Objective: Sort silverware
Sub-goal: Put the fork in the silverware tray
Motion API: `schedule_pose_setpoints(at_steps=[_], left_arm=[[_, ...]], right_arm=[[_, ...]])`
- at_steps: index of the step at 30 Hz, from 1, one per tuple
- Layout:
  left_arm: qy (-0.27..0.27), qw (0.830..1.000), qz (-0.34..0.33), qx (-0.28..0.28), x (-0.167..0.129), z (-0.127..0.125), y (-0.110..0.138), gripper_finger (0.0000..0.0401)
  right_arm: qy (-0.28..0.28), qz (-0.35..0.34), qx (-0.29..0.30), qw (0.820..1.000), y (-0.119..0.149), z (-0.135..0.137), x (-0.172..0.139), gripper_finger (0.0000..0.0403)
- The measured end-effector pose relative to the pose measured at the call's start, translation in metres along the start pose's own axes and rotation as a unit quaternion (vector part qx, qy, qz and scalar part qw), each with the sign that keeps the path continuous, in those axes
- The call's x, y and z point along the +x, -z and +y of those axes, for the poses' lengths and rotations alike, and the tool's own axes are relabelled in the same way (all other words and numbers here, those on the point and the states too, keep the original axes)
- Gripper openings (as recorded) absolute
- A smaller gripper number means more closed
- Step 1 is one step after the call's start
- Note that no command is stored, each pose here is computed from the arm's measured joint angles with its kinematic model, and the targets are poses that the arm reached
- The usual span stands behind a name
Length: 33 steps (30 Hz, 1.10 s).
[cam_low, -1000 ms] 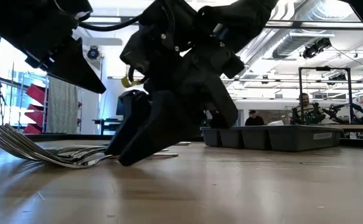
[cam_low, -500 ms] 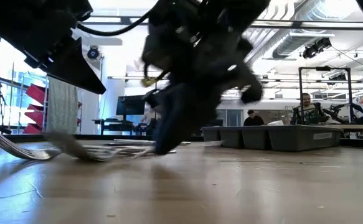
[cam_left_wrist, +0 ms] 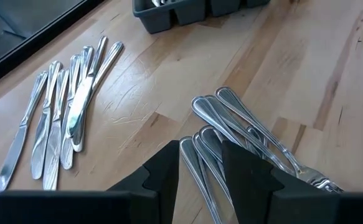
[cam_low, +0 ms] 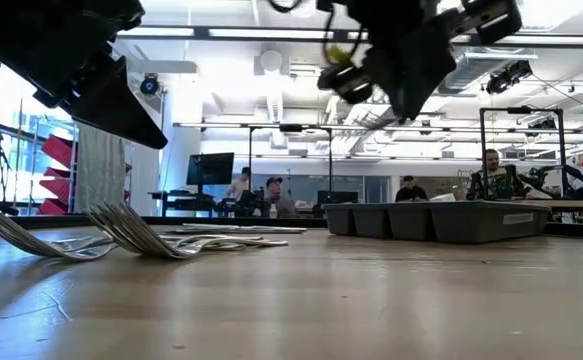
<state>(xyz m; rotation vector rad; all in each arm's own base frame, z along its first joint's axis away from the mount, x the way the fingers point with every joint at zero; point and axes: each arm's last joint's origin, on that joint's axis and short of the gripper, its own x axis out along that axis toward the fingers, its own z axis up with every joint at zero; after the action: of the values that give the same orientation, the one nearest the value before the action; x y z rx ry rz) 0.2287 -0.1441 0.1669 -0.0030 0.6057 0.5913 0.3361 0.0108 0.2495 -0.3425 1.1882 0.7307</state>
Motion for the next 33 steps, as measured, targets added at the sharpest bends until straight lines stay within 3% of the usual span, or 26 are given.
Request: schedule_pose_setpoints(at_steps=[5,9,13,20,27,33], left_arm=[[-0.003,1.000,-0.004,0.009,0.000,0.000,0.000,0.0104],[-0.013,1.000,-0.015,0.020,0.000,0.001,-0.001,0.0103],[-0.022,0.999,-0.026,0.031,0.000,0.001,-0.002,0.0103],[-0.039,0.998,-0.045,0.033,0.001,0.003,-0.003,0.0103],[-0.039,0.998,-0.043,0.030,0.002,0.003,-0.003,0.0103],[-0.033,0.998,-0.037,0.028,0.002,0.003,-0.003,0.0103]], right_arm=[[0.068,0.101,0.051,0.991,0.059,-0.035,-0.037,0.0000],[0.077,0.102,0.097,0.987,0.109,-0.069,-0.054,0.0000],[0.095,0.109,0.103,0.984,0.142,-0.092,-0.061,0.0000],[0.048,0.118,0.059,0.990,0.163,-0.112,-0.039,0.0000],[-0.003,0.154,0.079,0.985,0.177,-0.124,-0.011,0.0010],[0.008,0.219,0.104,0.970,0.183,-0.128,-0.003,0.0049]])
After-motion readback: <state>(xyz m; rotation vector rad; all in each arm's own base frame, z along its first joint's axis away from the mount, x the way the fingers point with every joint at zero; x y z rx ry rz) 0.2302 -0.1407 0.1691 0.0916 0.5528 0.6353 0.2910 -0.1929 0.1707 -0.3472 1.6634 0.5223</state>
